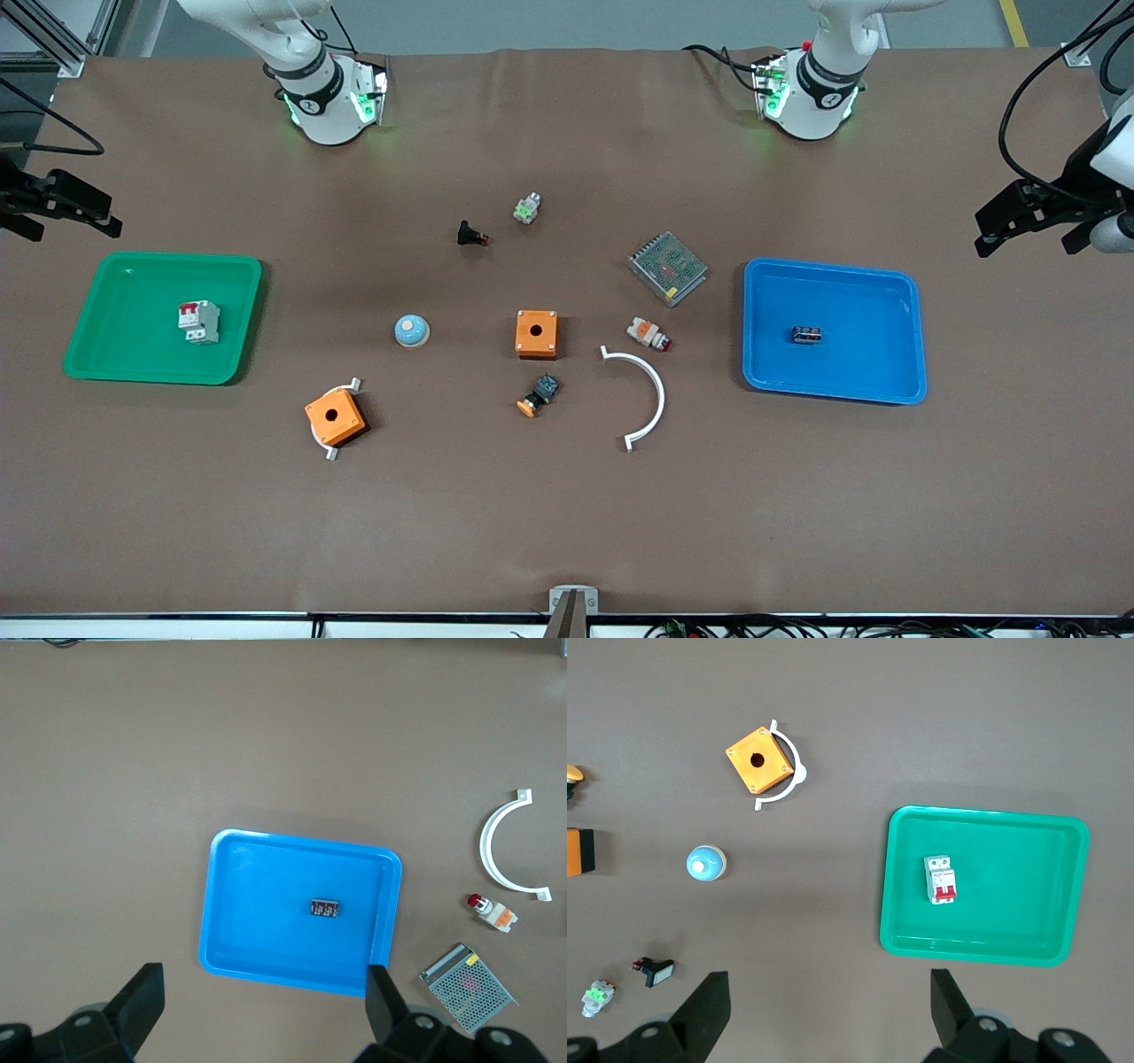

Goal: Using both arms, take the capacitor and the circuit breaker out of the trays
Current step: 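Reach the right gripper to the breaker while the left gripper reaches the capacitor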

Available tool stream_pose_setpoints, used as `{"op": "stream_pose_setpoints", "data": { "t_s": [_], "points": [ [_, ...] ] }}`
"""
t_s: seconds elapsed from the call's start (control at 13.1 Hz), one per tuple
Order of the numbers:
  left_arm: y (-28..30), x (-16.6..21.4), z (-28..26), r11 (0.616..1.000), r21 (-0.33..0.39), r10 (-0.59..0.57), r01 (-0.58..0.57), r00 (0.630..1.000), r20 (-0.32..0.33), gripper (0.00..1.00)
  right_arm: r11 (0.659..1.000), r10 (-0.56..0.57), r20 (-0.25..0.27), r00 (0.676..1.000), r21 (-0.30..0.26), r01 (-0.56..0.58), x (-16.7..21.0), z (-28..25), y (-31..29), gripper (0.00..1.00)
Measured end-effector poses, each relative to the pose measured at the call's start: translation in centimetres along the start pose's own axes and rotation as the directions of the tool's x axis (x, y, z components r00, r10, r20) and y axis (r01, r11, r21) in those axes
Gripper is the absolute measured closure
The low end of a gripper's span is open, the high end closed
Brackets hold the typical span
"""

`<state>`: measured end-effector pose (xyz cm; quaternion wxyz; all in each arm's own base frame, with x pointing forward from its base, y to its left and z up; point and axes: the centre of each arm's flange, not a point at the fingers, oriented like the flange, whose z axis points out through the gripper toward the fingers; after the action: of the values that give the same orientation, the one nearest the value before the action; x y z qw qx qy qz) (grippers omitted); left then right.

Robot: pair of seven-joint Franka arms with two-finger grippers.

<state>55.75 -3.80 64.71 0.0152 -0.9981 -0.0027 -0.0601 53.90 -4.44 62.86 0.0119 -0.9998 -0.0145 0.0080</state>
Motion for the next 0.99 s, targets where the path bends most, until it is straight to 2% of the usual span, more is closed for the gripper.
{"op": "stream_pose_setpoints", "data": {
  "t_s": [0.3, 0.46, 0.69, 0.99],
  "points": [
    [0.1, 0.0, 0.3, 1.000, -0.007, 0.002, -0.002, 1.000, 0.009, 0.00, 1.000, -0.001, 0.000, 1.000, 0.000, 0.001, 0.0, 0.0, 0.0, 0.00],
    [0.2, 0.1, 1.7, 1.000, -0.018, 0.001, -0.001, 0.999, 0.051, 0.00, 1.000, -0.001, 0.002, 1.000, 0.000, 0.001, 0.1, 0.2, 0.0, 0.00],
    [0.6, 0.7, 8.6, 0.999, -0.044, 0.003, 0.005, 0.982, 0.190, 0.00, 0.999, 0.004, 0.039, 0.999, -0.037, -0.003, 1.1, 2.4, 0.6, 0.00],
    [1.6, 0.9, 19.1, 0.998, -0.057, 0.026, -0.005, 0.927, 0.374, 0.00, 0.998, 0.031, 0.103, 0.994, -0.060, -0.025, 2.9, 8.8, 3.4, 0.00]
  ]
}}
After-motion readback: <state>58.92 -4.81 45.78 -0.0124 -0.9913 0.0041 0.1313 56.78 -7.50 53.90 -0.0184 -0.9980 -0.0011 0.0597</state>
